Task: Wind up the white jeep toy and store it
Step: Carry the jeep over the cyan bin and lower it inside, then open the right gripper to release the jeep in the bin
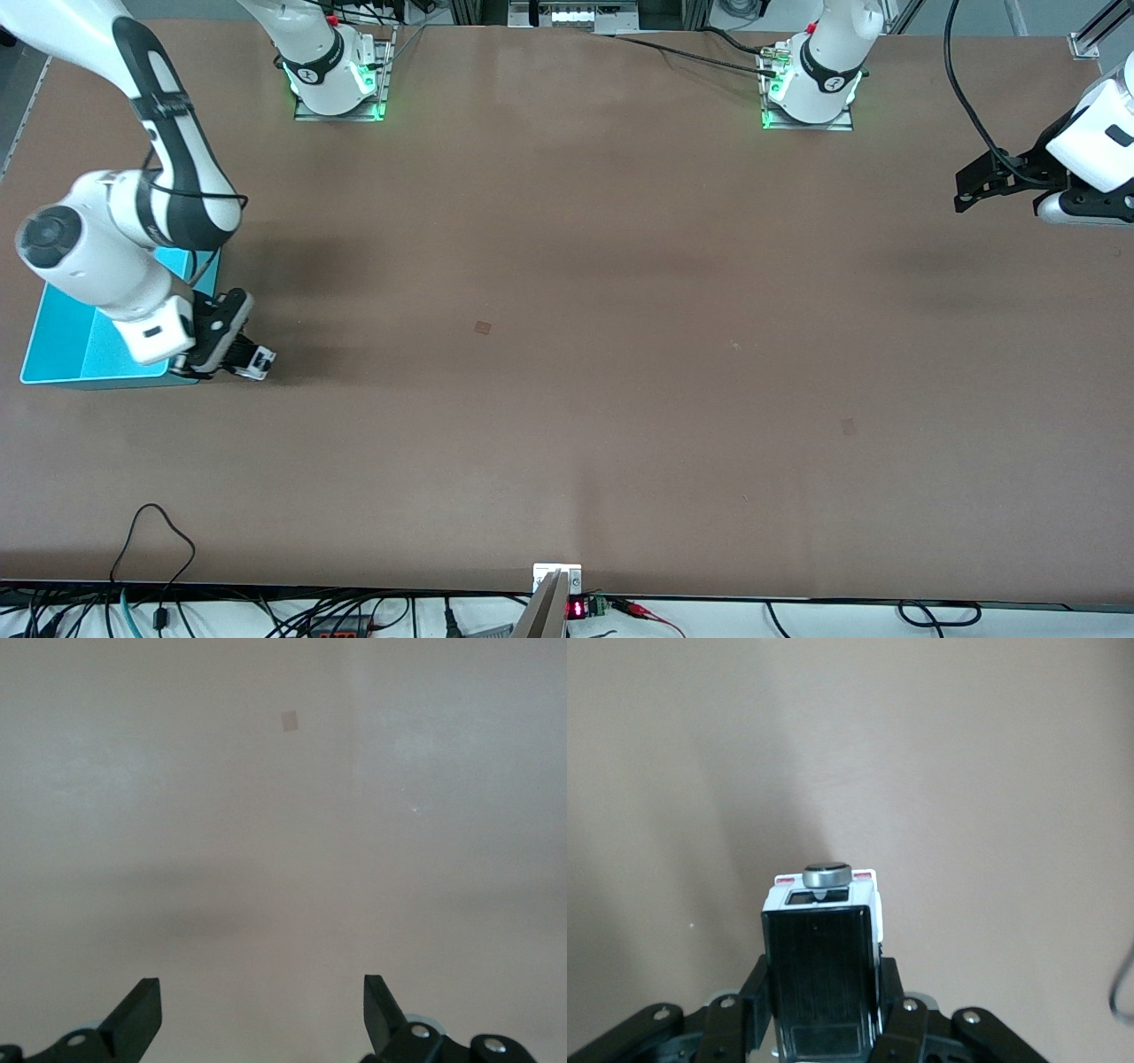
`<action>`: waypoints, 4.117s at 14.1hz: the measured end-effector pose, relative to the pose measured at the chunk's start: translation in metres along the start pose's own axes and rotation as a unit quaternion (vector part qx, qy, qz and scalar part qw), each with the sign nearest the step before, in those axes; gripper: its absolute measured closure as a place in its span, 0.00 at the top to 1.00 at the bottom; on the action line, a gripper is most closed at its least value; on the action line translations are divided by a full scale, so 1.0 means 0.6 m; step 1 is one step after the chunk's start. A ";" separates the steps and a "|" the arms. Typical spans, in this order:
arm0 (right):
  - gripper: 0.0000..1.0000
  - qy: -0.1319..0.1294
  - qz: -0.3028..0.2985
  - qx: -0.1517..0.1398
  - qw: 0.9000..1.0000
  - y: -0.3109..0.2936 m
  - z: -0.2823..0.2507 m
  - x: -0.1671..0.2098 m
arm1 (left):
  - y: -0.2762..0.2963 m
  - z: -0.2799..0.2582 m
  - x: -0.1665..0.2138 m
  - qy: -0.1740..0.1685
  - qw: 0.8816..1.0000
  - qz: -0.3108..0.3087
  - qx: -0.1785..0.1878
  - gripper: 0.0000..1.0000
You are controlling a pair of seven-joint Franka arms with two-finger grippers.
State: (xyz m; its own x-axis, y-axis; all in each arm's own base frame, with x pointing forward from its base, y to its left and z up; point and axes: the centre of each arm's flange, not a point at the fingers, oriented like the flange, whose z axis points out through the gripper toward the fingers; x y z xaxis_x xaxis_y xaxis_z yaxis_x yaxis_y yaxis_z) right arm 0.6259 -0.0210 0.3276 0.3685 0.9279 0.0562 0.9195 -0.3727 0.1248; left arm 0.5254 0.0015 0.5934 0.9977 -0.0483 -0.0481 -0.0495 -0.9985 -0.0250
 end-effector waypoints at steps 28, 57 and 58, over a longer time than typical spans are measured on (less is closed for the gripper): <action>0.51 -0.099 0.556 0.041 0.824 -0.035 0.119 -0.450 | 0.000 0.002 -0.001 -0.006 1.000 0.000 0.000 1.00; 1.00 -0.013 0.469 -0.011 0.883 0.008 -0.268 -0.080 | 0.000 0.002 -0.002 -0.007 1.000 0.000 0.000 1.00; 1.00 -0.010 0.479 -0.009 0.878 0.002 -0.284 -0.068 | 0.000 0.002 -0.002 -0.007 1.000 0.000 0.000 1.00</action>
State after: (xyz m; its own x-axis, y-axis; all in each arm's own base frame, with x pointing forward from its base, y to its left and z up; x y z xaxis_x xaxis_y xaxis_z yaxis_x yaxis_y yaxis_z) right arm 0.5884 -0.0603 0.4944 0.9739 0.1885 0.1267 0.1842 -0.9819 0.0448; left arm 0.5243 0.0015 0.5921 0.9969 -0.0481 -0.0619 -0.0497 -0.9985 -0.0244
